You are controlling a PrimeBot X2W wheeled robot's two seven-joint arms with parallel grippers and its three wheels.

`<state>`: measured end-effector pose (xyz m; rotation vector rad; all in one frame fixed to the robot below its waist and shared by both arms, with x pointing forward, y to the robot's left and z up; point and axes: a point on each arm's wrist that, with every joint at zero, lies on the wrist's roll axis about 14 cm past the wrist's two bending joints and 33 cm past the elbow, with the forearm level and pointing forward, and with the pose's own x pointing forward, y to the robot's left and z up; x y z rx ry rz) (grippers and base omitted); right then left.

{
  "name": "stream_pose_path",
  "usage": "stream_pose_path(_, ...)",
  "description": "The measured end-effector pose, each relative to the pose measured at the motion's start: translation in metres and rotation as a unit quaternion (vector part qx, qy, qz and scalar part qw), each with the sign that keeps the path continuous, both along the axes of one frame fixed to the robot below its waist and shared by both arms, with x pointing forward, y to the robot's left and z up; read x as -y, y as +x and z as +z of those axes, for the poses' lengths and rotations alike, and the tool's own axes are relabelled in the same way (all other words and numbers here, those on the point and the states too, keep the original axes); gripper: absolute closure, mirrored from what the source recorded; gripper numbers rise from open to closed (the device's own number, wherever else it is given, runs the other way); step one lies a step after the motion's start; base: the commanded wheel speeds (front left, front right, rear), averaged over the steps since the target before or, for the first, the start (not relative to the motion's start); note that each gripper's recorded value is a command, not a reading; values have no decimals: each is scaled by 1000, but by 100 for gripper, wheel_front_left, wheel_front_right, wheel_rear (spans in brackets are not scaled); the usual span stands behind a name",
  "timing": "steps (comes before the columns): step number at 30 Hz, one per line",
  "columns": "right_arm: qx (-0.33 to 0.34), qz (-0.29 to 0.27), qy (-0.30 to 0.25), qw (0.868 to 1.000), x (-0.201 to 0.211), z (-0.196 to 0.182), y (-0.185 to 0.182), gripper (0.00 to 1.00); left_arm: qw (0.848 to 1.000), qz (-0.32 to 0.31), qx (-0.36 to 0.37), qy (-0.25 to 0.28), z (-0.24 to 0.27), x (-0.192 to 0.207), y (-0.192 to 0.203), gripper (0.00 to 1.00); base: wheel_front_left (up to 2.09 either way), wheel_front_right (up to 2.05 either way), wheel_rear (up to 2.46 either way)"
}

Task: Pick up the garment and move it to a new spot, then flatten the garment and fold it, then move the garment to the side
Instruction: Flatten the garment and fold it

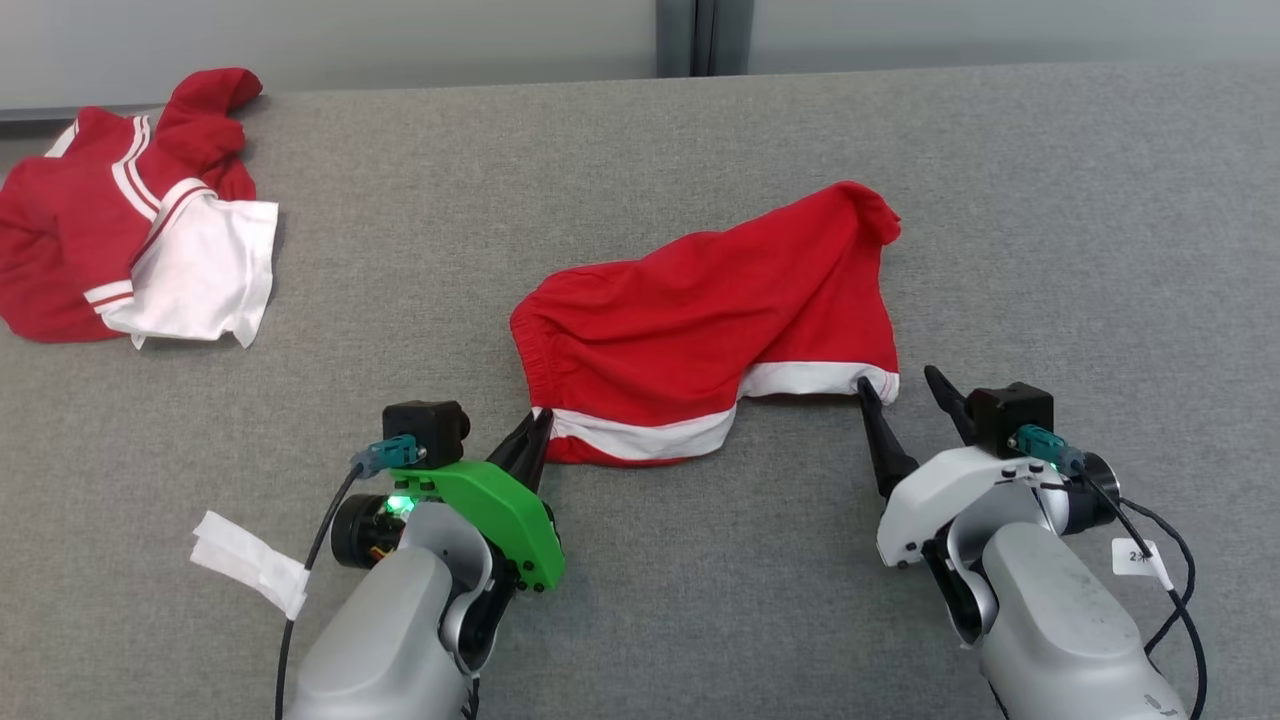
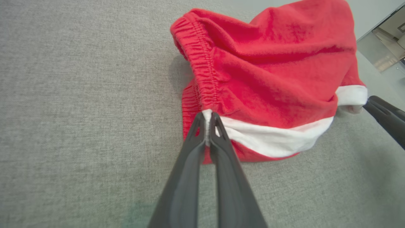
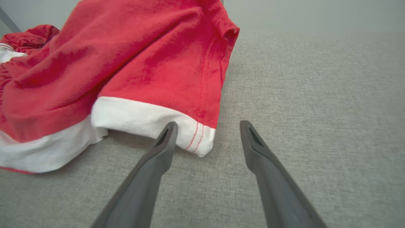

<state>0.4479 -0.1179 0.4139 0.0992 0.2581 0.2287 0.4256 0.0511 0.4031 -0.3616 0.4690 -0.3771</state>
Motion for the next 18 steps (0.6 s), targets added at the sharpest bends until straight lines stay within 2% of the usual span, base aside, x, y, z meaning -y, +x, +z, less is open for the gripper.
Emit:
stream_pose_path(1,-7,3,1,1000,-2,-4,1,0,1000,1,0,0,-1,-1,1,100,0,0,0)
stream_pose_path(2,-11,5,2,1000,-4,-6,2,8,1000,3,0,0,-1,-2,2,100,0,0,0)
stream_pose_path(3,-15,8,2,1000,-6,-8,4,20,1000,4,0,0,-2,-3,3,100,0,0,0)
stream_pose_path(4,-16,11,2,1000,-8,-9,6,42,1000,6,0,1,-3,-4,3,100,0,0,0)
stream_pose_path(5,-16,12,3,1000,-10,-9,8,56,1000,8,-1,1,-3,-5,4,100,0,0,0)
stream_pose_path(10,-23,10,19,1000,-13,-11,11,94,1000,12,-2,4,-6,-8,5,100,0,0,0)
stream_pose_path(12,-25,8,23,999,-13,-11,9,100,1000,13,-1,4,-5,-9,5,100,0,0,0)
stream_pose_path(18,-25,1,26,999,-8,-10,7,100,1000,18,8,2,-3,-11,9,100,0,0,0)
